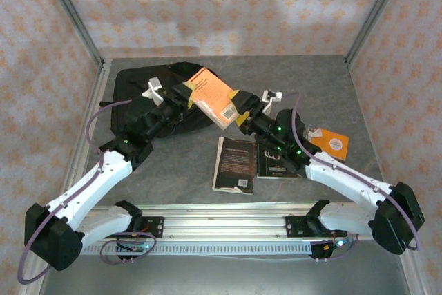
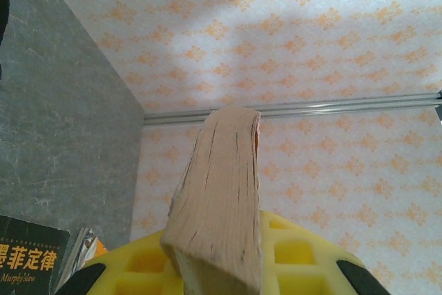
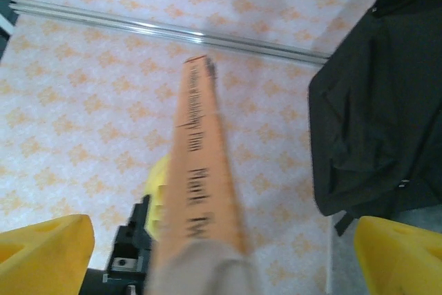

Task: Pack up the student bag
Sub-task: Rotate the book.

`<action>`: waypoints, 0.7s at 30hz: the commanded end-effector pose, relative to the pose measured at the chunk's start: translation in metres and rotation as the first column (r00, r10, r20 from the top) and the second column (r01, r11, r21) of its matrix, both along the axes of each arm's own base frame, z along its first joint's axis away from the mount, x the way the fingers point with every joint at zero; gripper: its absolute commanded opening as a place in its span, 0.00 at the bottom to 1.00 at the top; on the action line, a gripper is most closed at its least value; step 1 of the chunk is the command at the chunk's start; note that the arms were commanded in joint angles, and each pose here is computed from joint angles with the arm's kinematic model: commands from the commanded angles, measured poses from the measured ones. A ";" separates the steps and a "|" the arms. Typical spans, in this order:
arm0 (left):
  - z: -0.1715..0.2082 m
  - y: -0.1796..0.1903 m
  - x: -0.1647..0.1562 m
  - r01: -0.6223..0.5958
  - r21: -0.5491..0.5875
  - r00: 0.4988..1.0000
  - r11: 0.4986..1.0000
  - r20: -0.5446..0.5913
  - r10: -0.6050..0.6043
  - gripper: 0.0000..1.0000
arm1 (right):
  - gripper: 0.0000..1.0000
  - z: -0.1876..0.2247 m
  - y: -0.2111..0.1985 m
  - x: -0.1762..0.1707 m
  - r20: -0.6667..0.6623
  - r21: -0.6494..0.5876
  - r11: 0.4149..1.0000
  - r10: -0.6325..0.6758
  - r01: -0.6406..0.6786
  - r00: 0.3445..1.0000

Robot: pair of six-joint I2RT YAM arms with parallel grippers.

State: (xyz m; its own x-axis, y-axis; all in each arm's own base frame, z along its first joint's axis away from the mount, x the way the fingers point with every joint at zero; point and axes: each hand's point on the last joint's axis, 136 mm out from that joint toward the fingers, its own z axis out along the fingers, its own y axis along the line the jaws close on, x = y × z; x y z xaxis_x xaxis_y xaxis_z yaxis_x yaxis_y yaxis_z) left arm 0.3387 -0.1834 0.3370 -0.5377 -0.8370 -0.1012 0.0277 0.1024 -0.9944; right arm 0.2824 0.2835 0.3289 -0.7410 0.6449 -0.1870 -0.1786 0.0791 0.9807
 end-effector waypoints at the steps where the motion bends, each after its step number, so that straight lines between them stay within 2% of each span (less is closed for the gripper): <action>1: 0.037 0.002 -0.002 -0.020 -0.062 0.995 0.998 0.098 0.026 0.00 | 0.89 0.042 0.002 -0.001 0.096 0.094 0.996 -0.012 0.003 0.995; 7: 0.026 0.006 -0.003 -0.041 -0.067 0.996 0.997 0.075 0.046 0.00 | 0.60 0.026 0.004 0.003 0.043 0.124 0.992 -0.018 0.012 0.999; 9: 0.024 0.006 -0.004 -0.043 -0.061 0.996 0.997 0.072 0.047 0.00 | 0.55 0.019 0.006 0.005 0.016 0.109 0.994 -0.017 0.015 1.000; 11: 0.021 0.006 -0.004 -0.041 -0.057 0.997 0.998 0.065 0.045 0.00 | 0.55 0.010 0.007 0.007 -0.022 0.087 0.996 -0.021 0.023 1.000; 16: 0.011 0.009 -0.004 -0.058 -0.054 0.997 0.997 0.045 0.061 0.00 | 0.62 -0.002 0.006 0.008 -0.070 0.079 0.996 -0.029 0.034 0.997; 21: 0.005 0.013 -0.002 -0.084 -0.035 0.996 0.996 0.030 0.085 0.00 | 0.66 -0.004 0.007 0.007 -0.071 0.067 0.998 -0.017 0.022 0.997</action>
State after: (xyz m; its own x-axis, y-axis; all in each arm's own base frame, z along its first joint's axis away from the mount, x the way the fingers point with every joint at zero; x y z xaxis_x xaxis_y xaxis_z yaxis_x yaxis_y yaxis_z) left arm 0.3398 -0.1780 0.3181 -0.5007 -0.8613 -0.0864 -0.0165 0.1093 -0.9939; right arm 0.2900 0.2892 0.3290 -0.7363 0.6692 -0.1004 -0.1215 0.0152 0.9925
